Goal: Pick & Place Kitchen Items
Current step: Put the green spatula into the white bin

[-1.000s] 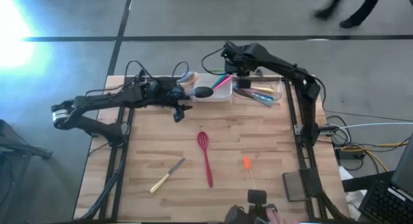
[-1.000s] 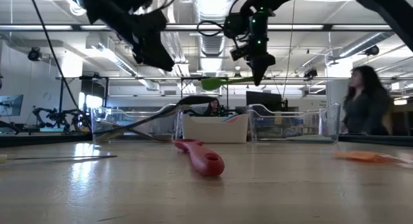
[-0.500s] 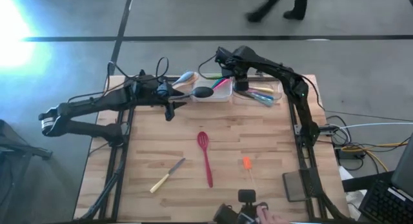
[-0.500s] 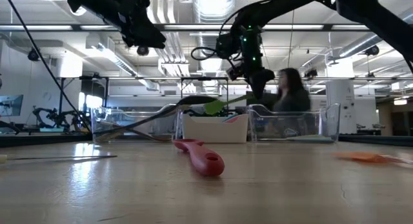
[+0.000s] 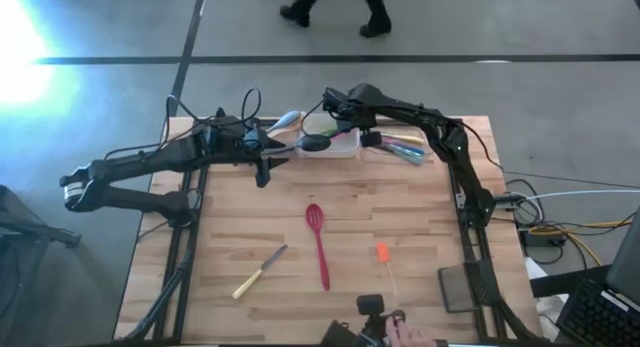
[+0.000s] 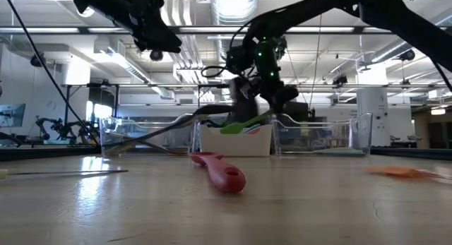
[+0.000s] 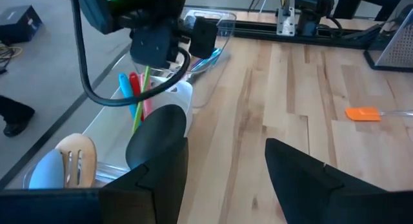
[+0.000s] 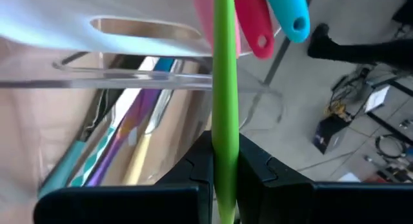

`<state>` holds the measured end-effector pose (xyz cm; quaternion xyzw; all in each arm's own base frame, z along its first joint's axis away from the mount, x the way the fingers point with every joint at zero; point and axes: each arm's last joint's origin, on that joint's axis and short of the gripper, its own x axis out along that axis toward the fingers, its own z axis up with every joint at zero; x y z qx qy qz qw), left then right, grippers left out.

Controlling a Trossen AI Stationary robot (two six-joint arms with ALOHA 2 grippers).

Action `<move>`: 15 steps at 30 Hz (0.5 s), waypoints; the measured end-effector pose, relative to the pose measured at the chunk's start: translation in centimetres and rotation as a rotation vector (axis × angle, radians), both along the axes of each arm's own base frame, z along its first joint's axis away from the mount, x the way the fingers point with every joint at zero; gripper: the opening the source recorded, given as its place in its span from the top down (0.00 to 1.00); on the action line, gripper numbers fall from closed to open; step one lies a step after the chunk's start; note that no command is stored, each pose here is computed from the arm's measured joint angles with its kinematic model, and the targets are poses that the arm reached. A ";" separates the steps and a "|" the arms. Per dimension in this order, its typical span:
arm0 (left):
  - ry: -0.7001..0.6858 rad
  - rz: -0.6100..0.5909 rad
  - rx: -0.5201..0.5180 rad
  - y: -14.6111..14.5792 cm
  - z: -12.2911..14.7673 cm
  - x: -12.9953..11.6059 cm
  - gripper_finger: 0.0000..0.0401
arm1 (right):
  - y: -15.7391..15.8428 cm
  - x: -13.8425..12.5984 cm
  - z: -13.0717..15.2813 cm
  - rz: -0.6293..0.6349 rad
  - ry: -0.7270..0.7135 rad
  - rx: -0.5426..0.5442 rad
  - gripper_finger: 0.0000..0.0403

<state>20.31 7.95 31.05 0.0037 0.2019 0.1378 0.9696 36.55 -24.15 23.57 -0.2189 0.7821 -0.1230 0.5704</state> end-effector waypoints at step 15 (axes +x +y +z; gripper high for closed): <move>-0.012 -0.010 0.031 0.0 0.1 0.1 0.48 | -1.0 0.7 0.0 0.097 0.018 -0.099 0.95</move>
